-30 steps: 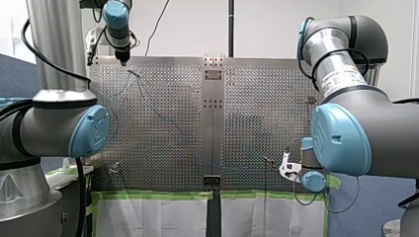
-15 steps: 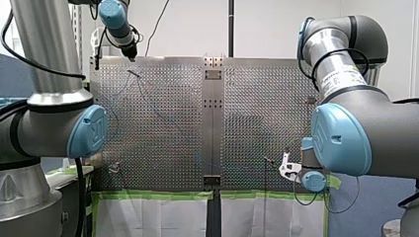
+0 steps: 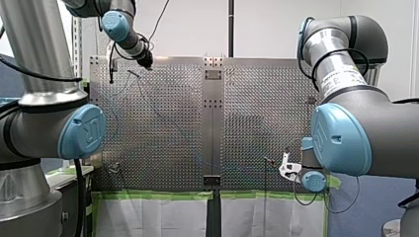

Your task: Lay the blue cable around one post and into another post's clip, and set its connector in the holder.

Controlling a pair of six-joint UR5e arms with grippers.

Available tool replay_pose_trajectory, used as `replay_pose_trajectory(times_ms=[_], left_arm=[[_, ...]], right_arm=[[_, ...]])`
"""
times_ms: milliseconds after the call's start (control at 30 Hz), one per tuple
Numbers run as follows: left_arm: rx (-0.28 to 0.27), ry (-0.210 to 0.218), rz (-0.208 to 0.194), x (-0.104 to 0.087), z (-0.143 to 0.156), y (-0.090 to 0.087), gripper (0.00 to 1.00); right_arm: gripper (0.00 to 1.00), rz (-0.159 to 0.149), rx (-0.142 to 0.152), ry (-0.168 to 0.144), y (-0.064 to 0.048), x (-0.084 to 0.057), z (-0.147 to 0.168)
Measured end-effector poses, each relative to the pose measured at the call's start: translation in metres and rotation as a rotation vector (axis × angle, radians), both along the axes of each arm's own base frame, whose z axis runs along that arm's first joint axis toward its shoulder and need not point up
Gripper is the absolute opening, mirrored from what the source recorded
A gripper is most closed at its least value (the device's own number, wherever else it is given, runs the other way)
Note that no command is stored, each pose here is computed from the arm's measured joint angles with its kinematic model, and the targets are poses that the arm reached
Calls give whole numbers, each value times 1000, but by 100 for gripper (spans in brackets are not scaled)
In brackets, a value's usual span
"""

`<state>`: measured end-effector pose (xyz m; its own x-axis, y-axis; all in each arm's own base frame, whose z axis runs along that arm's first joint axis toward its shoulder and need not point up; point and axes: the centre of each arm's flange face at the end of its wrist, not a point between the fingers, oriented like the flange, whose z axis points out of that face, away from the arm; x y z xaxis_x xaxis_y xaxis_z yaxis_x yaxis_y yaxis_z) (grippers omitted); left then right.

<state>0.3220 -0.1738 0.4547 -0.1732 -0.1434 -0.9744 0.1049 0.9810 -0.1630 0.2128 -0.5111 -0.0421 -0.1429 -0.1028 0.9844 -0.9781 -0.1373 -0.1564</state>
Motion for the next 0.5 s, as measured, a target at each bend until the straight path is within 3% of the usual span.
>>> replay_pose_trajectory(times_ms=[167,500], left_arm=[[-1,43,-51,3,-32,-17,100],[-43,146,-44,0,-103,-42,100]], right_arm=[[0,-2,0,1,0,0,0],[0,-3,4,4,1,0,0]])
